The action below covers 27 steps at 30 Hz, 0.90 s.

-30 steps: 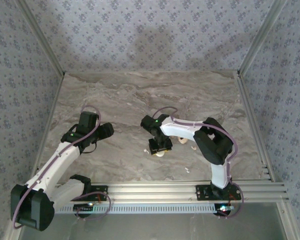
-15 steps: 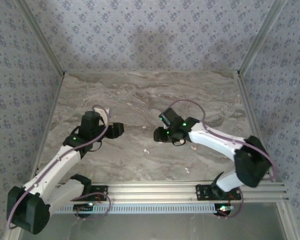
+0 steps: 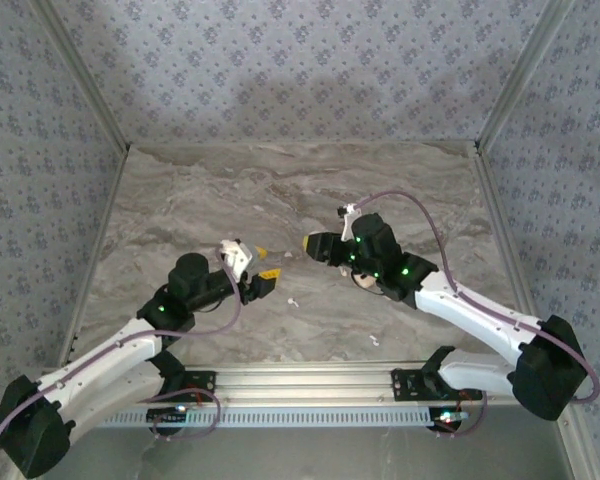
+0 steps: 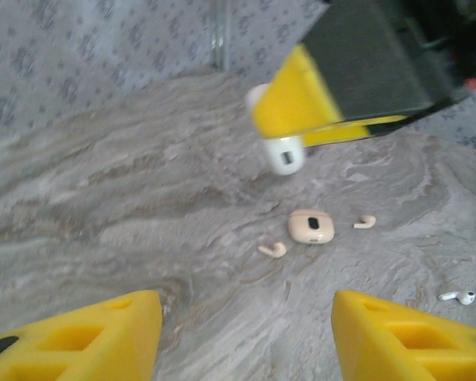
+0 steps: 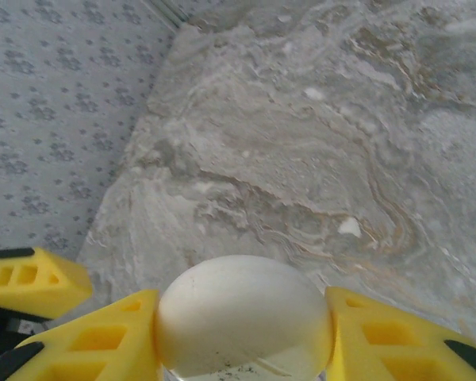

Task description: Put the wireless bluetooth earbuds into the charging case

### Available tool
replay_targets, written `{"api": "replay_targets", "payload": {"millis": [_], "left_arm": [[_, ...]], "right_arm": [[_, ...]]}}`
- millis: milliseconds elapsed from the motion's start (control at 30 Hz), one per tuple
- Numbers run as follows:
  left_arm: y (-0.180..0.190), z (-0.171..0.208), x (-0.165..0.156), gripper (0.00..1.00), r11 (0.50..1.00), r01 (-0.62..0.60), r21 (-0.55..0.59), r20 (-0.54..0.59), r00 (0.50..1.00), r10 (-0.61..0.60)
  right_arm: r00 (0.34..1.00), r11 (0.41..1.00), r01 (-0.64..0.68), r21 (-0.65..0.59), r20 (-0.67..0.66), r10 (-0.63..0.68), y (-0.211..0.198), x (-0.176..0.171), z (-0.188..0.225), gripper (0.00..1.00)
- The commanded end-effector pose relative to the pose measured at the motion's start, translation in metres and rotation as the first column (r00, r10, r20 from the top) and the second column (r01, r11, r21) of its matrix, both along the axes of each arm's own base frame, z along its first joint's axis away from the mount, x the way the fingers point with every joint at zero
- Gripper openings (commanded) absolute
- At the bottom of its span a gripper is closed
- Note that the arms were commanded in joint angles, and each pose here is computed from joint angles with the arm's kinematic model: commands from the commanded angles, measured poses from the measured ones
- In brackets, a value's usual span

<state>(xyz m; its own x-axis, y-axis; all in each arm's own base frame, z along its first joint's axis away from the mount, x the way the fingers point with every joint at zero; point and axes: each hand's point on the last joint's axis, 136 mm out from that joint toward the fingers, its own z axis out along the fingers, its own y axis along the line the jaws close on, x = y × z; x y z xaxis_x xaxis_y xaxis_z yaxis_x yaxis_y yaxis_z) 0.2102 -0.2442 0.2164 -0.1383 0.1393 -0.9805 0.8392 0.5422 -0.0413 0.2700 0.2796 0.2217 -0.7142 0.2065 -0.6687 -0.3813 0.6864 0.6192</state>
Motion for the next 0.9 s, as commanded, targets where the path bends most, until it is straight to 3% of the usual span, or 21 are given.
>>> {"api": "replay_targets", "payload": {"millis": [0,400,867], "left_arm": [[-0.013,0.028,0.0,0.59,0.999,0.048,-0.022,0.142,0.989,-0.044],[-0.035,0.045,0.008,0.6,0.996,0.03,-0.083,0.209,0.978,-0.012],[-0.04,0.044,0.02,0.59,0.988,-0.009,-0.155,0.12,0.992,0.028]], "right_arm": [[0.995,0.993,-0.057,0.099,0.092,0.048,0.012,-0.005,0.03,0.46],[0.986,0.975,-0.143,0.17,0.11,0.126,0.025,-0.023,0.036,0.47],[0.984,0.961,-0.174,0.216,0.081,0.16,0.031,-0.036,0.031,0.47]]}}
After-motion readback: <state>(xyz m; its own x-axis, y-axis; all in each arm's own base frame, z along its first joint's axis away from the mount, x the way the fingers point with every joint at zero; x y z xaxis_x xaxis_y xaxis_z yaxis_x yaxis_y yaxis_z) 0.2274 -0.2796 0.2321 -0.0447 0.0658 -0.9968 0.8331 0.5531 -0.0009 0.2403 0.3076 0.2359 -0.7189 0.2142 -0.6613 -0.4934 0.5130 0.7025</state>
